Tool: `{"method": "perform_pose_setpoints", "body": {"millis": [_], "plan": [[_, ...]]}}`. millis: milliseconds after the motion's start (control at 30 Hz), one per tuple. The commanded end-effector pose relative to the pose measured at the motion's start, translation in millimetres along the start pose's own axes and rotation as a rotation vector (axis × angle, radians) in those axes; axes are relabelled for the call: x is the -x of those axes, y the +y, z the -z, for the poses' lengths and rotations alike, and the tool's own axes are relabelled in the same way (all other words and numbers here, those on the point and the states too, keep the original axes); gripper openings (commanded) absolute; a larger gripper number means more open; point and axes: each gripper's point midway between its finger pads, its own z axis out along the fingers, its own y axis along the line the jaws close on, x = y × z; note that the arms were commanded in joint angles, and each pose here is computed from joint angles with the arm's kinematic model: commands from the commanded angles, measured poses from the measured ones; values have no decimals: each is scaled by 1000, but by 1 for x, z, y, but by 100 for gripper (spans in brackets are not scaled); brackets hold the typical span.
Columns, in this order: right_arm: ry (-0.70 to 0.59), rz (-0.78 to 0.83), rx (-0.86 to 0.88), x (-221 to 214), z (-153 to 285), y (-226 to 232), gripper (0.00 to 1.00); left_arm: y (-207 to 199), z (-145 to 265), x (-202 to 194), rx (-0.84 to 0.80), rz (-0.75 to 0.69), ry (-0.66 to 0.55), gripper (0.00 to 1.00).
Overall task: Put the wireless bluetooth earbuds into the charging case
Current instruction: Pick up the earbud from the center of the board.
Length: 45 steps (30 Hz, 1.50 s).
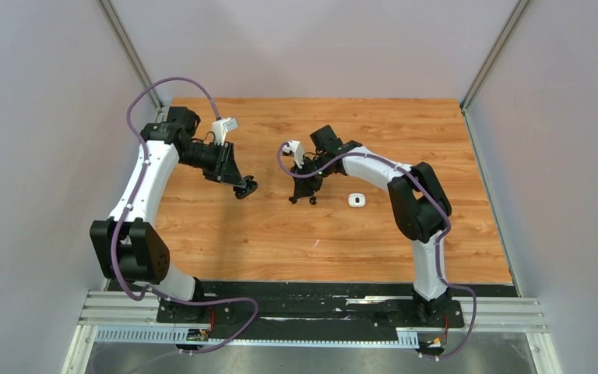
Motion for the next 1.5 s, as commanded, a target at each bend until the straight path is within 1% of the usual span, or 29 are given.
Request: {"method": "perform_pose_setpoints", "body": {"millis": [0,333,533,1000,1167,1467], "plan": [[-39,-19,-48,14,0,-13,27,-9,13,3,28,-34,-58,0],[-24,-96,-86,4,-13,-23,30,-8,15,-3,40,-25,-53,0],[-6,-106,-116,-2,-21,-30,31,-8,15,-6,39,-21,-51,0],[4,-117,-90,-4,-33,-23,32,-8,14,-9,36,-10,-49,0],[19,-115,-81,-9,-38,-18,32,-6,13,-9,34,-4,-47,0],[28,-125,-79,-12,-41,-16,28,-7,12,-11,33,0,-44,0]]}}
